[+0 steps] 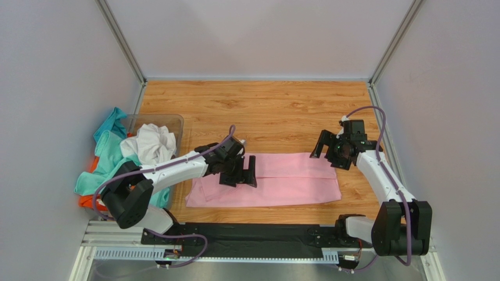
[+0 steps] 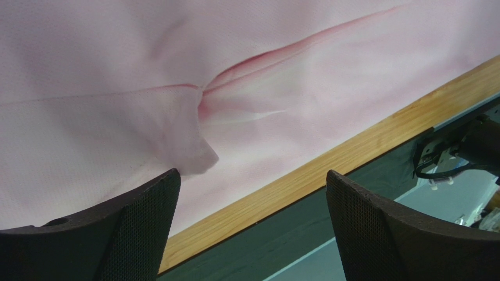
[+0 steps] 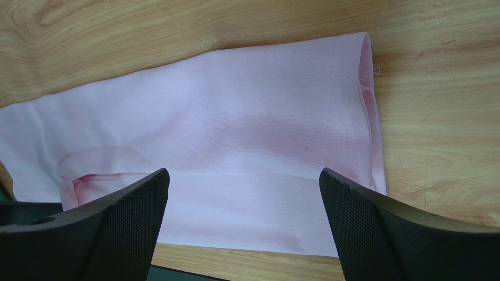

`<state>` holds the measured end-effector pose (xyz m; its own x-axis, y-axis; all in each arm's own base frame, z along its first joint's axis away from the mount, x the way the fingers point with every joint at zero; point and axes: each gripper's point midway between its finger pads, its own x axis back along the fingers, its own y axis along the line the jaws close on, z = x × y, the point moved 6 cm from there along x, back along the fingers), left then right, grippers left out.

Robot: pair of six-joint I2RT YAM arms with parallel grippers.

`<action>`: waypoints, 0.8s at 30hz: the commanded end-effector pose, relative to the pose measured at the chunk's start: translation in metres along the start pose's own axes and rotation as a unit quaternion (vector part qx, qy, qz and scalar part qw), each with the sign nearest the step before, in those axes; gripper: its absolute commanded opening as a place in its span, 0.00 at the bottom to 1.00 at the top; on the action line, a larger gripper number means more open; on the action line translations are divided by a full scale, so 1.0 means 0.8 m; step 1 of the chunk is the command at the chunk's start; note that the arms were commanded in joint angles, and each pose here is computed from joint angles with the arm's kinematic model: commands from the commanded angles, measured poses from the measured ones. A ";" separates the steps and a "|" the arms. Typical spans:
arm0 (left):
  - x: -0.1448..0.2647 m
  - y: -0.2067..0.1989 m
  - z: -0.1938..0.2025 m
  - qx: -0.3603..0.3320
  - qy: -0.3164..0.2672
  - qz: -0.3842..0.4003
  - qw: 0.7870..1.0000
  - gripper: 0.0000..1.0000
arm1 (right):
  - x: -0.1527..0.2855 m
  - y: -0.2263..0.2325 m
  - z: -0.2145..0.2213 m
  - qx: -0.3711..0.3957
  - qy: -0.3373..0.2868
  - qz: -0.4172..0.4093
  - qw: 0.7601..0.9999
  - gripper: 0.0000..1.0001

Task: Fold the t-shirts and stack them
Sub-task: Fold the tshirt

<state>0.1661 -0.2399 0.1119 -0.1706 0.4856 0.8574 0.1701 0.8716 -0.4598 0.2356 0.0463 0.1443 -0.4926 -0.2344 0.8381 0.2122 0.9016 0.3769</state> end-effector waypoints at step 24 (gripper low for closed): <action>0.016 0.049 -0.033 0.096 -0.052 -0.059 0.992 1.00 | -0.083 0.026 -0.005 0.036 0.057 0.046 0.997 1.00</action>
<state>0.1863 -0.1944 0.1220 -0.3109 0.3405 0.8873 -0.0093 0.9325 -0.3611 0.2623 0.0759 0.1012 -0.3477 -0.2110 0.9136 0.1721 0.9434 0.2834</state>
